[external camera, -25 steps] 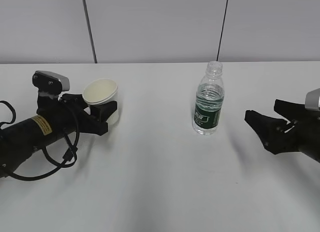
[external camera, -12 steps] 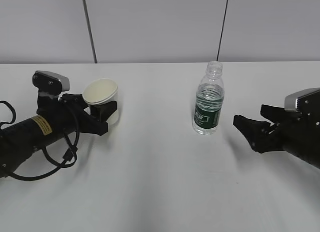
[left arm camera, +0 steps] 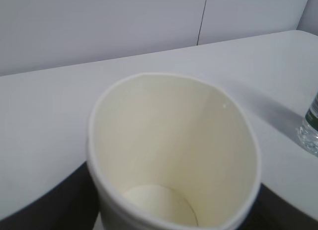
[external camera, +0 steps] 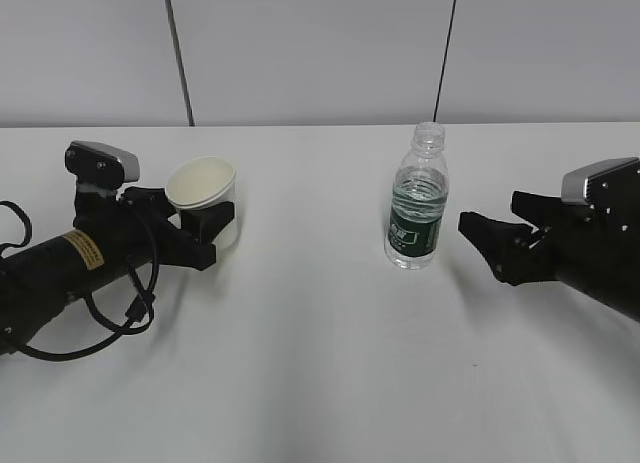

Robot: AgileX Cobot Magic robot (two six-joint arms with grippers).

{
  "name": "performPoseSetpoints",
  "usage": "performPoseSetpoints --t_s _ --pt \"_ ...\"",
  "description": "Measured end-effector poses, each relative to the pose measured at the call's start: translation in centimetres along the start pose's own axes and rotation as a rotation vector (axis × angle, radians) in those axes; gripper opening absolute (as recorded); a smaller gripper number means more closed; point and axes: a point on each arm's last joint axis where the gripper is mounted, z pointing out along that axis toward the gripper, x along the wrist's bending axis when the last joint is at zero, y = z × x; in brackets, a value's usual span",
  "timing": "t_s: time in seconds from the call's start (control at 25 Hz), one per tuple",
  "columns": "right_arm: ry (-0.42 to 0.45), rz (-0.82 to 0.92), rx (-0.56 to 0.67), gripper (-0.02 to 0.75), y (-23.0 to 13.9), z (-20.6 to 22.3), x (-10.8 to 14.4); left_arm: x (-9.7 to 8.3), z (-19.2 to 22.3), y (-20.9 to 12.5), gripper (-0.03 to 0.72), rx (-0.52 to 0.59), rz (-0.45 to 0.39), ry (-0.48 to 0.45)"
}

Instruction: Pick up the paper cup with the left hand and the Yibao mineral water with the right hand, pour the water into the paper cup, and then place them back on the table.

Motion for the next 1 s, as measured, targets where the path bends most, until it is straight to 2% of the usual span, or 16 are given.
performPoseSetpoints --t_s 0.48,0.76,1.0 --pt "0.05 0.011 0.029 0.647 -1.4 1.8 -0.3 0.0 0.0 0.0 0.433 0.0 0.0 -0.001" --pt "0.129 -0.011 0.018 0.647 -1.7 4.5 1.8 0.0 0.0 0.0 0.433 0.0 0.0 -0.001" --pt "0.099 -0.003 -0.007 0.646 -1.5 5.7 1.7 0.0 0.0 0.0 0.433 0.0 0.0 -0.001"
